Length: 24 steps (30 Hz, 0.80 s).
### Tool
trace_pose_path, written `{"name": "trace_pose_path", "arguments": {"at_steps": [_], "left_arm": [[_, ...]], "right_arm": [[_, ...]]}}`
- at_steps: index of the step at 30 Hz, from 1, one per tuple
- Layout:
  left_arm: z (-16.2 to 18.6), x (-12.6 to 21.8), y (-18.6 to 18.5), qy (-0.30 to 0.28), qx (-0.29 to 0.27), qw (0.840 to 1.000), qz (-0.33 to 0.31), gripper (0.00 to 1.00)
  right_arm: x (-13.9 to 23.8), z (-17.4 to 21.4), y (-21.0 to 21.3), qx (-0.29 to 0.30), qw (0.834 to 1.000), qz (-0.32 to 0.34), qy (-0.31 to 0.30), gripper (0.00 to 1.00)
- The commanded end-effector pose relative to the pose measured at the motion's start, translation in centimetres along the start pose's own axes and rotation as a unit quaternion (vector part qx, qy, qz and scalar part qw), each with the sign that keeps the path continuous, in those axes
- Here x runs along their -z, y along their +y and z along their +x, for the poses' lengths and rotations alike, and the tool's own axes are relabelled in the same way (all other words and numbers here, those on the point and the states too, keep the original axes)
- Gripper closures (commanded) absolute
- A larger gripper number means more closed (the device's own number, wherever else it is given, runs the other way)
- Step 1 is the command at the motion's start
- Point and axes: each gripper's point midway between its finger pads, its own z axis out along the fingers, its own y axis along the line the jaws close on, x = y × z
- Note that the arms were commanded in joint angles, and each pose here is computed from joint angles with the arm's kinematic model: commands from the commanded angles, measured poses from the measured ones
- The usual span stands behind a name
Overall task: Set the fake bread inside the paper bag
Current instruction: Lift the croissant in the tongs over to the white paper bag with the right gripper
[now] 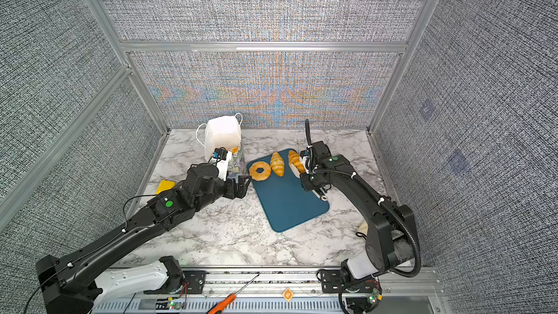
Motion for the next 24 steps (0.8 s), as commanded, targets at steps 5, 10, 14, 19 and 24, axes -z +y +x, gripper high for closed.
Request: {"name": "trace_pose_path", "arguments": {"at_steps": [5,10,14,19,24], "left_arm": [[-1.4,0.9,0.0,0.003,-0.029,0.999,-0.014,0.02],[-2.9,1.9,-0.5,-0.011,-0.039,0.999,-0.007,0.01],[-4.1,3.0,-0.2,-0.024,-0.047,0.998,-0.017,0.01],[-5.3,4.2,0.4,-0.03,-0.057,0.997,-0.038,0.01],[-6.3,5.4,1.1,-0.04,-0.062,0.996,-0.053,0.01]], "right_arm": [[3.3,-1.7,1.1,-0.01,0.999,-0.022,-0.04,0.64],[5.8,-3.1,2.1,-0.008,0.996,-0.043,-0.072,0.64],[7.7,-4.5,3.3,-0.003,0.993,-0.063,-0.1,0.64],[9.7,-6.1,5.3,0.013,0.988,-0.084,-0.128,0.64],[11.7,-7.7,7.7,0.034,0.982,-0.104,-0.157,0.64]]}}
